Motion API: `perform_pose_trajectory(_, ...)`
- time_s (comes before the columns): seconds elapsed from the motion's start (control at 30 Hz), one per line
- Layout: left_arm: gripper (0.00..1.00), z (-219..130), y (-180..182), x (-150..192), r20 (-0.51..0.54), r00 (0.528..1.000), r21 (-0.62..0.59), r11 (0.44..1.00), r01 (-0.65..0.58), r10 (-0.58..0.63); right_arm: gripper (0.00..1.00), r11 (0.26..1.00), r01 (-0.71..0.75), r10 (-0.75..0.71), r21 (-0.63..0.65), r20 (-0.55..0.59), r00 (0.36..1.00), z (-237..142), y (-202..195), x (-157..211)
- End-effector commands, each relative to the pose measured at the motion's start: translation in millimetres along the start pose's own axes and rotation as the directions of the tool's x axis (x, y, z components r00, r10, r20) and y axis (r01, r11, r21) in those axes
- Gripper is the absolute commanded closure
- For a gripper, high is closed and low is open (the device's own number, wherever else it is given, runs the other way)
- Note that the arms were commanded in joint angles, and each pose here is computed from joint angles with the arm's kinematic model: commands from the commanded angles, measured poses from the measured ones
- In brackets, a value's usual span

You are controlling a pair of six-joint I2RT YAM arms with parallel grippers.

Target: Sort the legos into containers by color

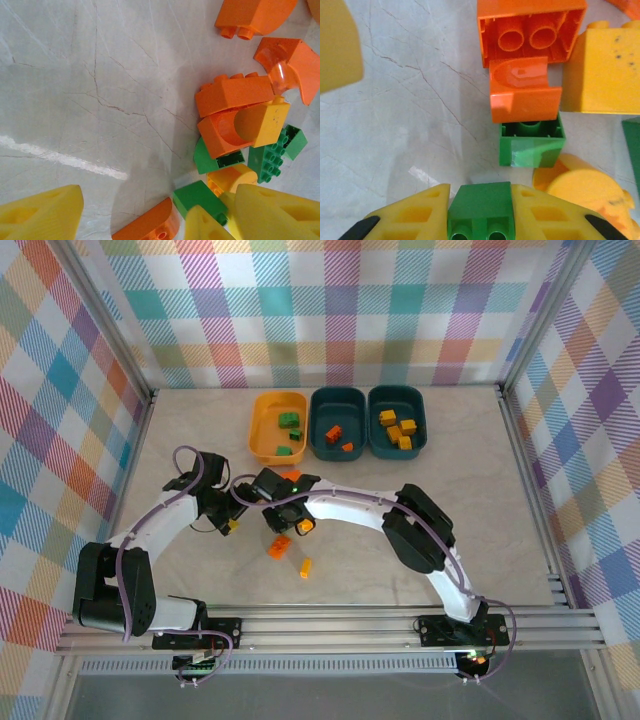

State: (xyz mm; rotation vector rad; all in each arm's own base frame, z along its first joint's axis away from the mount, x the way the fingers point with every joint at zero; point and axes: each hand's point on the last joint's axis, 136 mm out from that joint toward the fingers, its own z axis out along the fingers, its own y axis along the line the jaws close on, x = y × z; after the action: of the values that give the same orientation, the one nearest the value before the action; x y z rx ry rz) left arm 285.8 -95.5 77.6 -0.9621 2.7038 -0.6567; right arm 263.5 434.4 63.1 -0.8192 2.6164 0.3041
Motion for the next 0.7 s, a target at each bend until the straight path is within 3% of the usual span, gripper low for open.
perform_pose_trajectory(0.0, 0.21, -3, 2, -1, 0.008, 1.0, 0.006, 1.0, 0.011, -0.011, 0.71, 0.999, 0.024, -0.022, -0.034, 0.081, 0.996, -39, 7, -19)
perform_pose_trajectory(0.2, 0.2, -3, 3, 1, 0.0, 1.0, 0.004, 1.0, 0.01, -0.01, 0.7, 0.998, -0.021, 0.032, -0.067, 0.159, 0.987, -64, -14, -56)
perform_pose_trajectory(0.4, 0.21, -5, 7, 8, -0.023, 1.0, -0.005, 1.0, -0.002, 0.002, 0.7, 0.985, -0.151, 0.169, -0.086, 0.276, 0.946, -73, -76, -126)
perform_pose_trajectory(0.67, 0.2, 2, 18, 24, -0.081, 0.997, -0.008, 1.0, -0.003, 0.002, 0.68, 0.969, -0.22, 0.244, -0.116, 0.287, 0.926, -34, -118, -182)
